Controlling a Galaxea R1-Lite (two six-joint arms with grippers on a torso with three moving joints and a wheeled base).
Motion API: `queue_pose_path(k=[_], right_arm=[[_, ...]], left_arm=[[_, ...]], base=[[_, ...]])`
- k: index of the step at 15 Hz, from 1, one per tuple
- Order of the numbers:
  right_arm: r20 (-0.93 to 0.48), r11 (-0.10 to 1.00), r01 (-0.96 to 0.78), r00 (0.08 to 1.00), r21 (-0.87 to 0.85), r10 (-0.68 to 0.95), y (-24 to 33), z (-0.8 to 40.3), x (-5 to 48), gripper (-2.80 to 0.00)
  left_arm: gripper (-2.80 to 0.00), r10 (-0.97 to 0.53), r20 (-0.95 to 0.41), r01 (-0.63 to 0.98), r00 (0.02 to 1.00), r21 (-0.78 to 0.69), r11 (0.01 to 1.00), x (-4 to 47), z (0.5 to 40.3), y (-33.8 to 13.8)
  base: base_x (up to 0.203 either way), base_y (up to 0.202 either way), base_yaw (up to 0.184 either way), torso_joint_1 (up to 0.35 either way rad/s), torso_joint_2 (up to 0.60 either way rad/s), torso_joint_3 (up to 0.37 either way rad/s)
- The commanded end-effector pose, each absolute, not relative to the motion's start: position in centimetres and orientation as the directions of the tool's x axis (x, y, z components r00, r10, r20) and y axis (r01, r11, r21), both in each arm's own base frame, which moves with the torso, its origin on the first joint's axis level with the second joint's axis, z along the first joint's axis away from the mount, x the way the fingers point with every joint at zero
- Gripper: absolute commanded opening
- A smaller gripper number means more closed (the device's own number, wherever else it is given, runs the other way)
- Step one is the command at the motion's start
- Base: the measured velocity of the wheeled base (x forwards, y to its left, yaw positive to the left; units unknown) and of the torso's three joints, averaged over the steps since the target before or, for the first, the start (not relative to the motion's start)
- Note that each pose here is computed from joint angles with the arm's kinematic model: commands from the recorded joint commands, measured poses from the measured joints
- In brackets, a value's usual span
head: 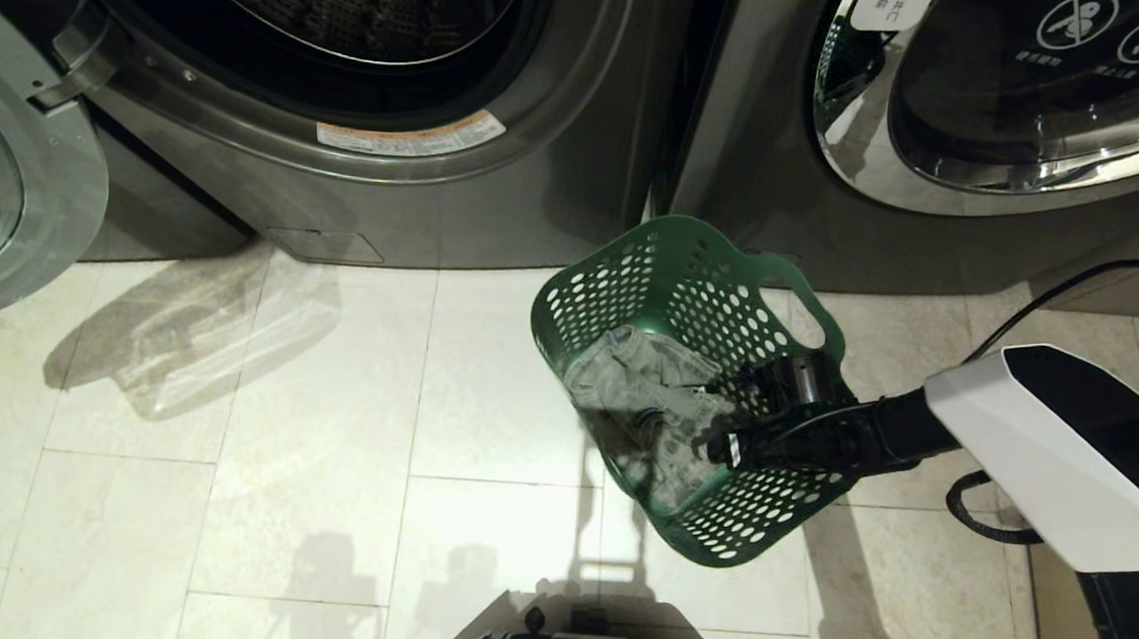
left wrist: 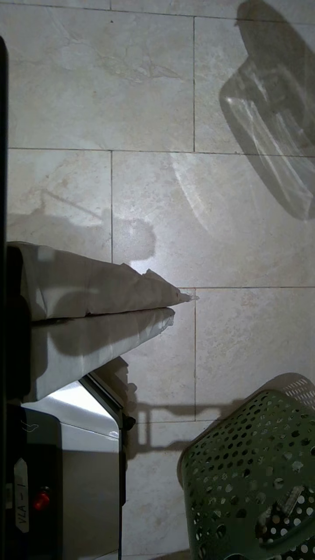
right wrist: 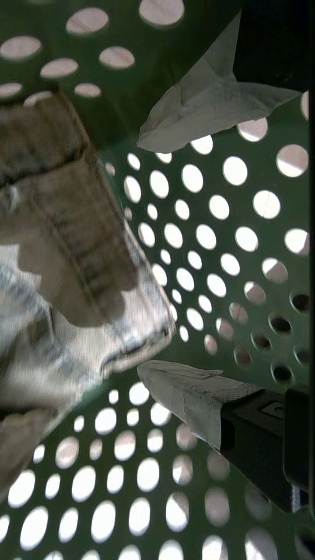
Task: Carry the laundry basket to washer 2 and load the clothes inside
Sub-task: Place the clothes into the washing machine
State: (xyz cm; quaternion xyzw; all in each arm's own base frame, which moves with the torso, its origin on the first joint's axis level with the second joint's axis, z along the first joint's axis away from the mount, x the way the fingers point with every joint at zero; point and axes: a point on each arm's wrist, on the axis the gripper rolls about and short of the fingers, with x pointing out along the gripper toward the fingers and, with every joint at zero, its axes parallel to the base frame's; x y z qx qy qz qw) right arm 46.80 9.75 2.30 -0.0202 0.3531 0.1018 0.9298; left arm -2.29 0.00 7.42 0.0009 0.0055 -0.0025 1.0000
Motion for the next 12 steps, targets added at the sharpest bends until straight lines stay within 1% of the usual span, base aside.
queue_pose_path(k=[1, 7, 12], right_arm=[[-0.668, 0.982, -0.188, 0.727, 0.03, 0.16, 8.7, 1.9, 47.0, 0.0], [-0.703, 0.986, -0.16, 0.694, 0.054, 0.151, 7.9, -0.9, 47.5, 0.0], [-0.719, 0.984, -0.171, 0.678, 0.045, 0.151, 8.0, -2.7, 47.8, 0.0]], left_arm=[[-2.8, -0.005, -0.011, 0.005, 1.0, 0.002, 1.0, -2.3, 7.4, 0.0], [-2.8, -0.005, -0.011, 0.005, 1.0, 0.002, 1.0, -2.3, 7.4, 0.0], [-2.8, -0.005, -0.011, 0.005, 1.0, 0.002, 1.0, -2.3, 7.4, 0.0]], base=[[0.0, 0.0, 0.0, 0.0, 0.0, 0.0], [0.0, 0.0, 0.0, 0.0, 0.0, 0.0], [0.0, 0.0, 0.0, 0.0, 0.0, 0.0]])
